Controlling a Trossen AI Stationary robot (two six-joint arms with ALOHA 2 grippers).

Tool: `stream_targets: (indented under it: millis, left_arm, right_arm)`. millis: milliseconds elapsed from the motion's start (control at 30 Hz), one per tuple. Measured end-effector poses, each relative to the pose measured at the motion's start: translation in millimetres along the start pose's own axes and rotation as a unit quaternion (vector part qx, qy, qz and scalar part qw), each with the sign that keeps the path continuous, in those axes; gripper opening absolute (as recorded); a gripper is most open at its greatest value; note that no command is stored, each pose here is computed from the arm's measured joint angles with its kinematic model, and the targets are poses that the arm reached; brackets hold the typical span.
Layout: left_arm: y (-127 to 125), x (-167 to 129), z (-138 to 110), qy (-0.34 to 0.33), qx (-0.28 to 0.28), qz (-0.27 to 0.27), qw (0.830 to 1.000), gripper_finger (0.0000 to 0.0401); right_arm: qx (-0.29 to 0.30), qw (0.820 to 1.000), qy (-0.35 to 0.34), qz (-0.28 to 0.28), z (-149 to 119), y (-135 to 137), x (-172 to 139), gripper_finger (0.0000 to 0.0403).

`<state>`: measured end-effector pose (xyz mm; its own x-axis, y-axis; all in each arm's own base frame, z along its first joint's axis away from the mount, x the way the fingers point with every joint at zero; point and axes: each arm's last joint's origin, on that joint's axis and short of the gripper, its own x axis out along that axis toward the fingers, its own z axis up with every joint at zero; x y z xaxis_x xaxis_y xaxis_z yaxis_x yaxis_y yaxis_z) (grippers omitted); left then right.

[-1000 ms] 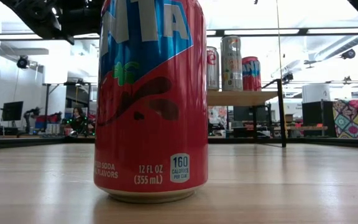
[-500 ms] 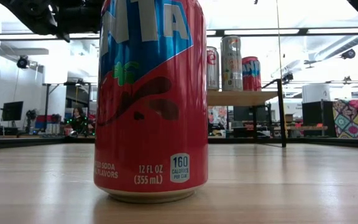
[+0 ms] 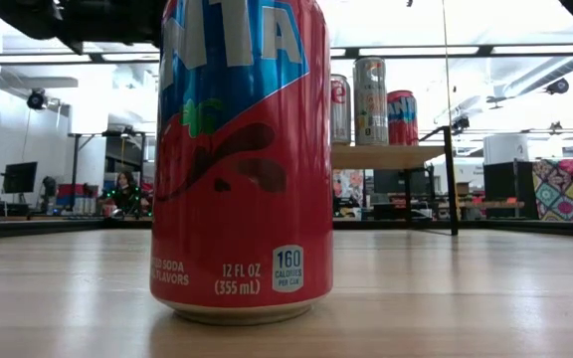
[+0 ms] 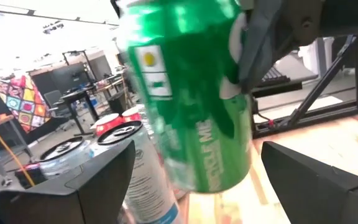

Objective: Place canned beverage on shelf
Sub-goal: Put the green soda can on the shelf aligned with the other green soda cans

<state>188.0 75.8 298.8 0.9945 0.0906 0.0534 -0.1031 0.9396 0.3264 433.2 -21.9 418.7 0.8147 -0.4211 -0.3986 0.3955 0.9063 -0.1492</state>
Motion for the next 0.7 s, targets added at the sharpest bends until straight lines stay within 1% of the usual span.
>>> stream_targets:
  millis: [100, 233, 367, 533, 700]
  left_arm:
    - [-1, -10, 2, 0.004, 0.007, 0.003, 1.000, 0.0335]
    - [-5, -24, 1, -0.009, 0.014, 0.012, 1.000, 0.0335]
    - [-8, -36, 5, -0.029, 0.020, 0.020, 0.999, 0.0327]
    - [-10, -47, 10, -0.051, 0.029, 0.034, 0.998, 0.0319]
    - [-13, -53, 11, -0.059, 0.030, 0.038, 0.997, 0.0317]
  right_arm:
    - [-0.001, 1.000, -0.002, -0.004, -1, 10, -4, 0.0293]
    - [0.003, 1.000, -0.003, 0.010, -2, 25, -10, 0.0293]
    - [0.006, 1.000, -0.001, 0.005, -10, 41, -12, 0.0293]
    - [0.021, 1.000, -0.016, 0.005, -23, 59, -4, 0.0294]
    - [0.053, 0.998, -0.028, 0.011, -41, 70, 10, 0.0296]
